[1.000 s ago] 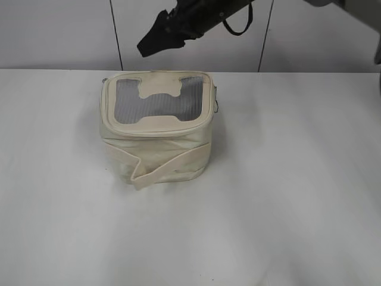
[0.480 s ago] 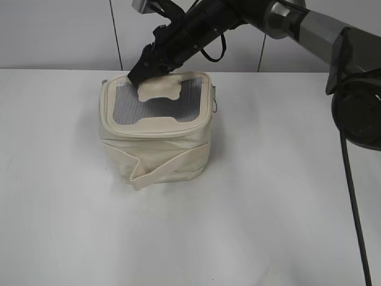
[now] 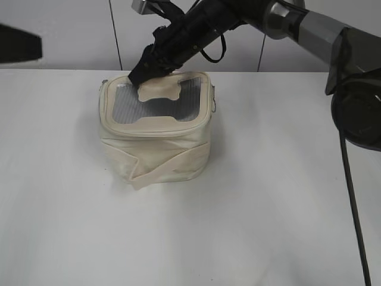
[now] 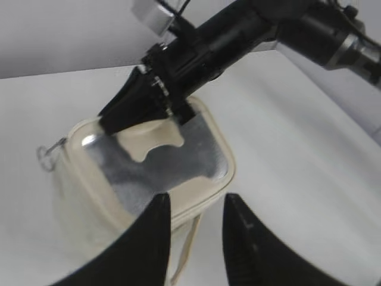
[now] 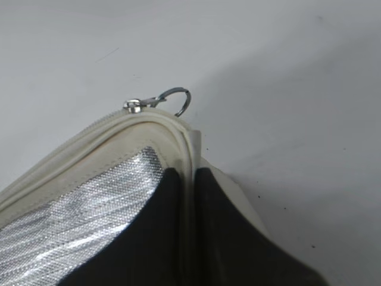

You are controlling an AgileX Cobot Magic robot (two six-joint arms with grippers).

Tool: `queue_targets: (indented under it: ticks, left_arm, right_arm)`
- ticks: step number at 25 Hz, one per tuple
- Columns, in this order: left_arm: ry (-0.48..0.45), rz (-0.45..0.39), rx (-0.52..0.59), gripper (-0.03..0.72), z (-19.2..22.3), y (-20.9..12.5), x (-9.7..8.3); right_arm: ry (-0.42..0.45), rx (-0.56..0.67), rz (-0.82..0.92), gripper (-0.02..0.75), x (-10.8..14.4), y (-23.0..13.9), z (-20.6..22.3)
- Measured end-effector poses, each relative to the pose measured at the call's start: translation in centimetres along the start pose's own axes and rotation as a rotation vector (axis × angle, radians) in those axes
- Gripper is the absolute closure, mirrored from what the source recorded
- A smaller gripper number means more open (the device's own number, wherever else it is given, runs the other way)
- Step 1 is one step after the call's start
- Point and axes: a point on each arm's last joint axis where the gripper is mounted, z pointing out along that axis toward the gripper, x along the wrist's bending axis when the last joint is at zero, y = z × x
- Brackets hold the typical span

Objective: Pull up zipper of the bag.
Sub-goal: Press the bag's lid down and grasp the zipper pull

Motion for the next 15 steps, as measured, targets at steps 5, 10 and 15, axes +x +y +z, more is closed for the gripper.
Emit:
queue_targets:
  ticks: [5, 10, 15]
  left_arm:
    - [-0.214, -0.071, -0.012, 0.444, 3.7, 4.3, 8.2]
    - [-0.198, 0.158, 0.095, 0.427, 7.5, 2.8, 15.5]
    - [-0.106, 0.393, 0.233, 0.388, 11.7, 0.0, 17.5]
  right_arm:
    - [0.0, 0.0, 0.003, 0.684, 0.0, 0.0, 0.0]
    - [0.0, 0.001, 0.005, 0.685, 0.0, 0.0, 0.0]
    - [-0.002, 0.002, 0.004, 0.685, 0.0, 0.0, 0.0]
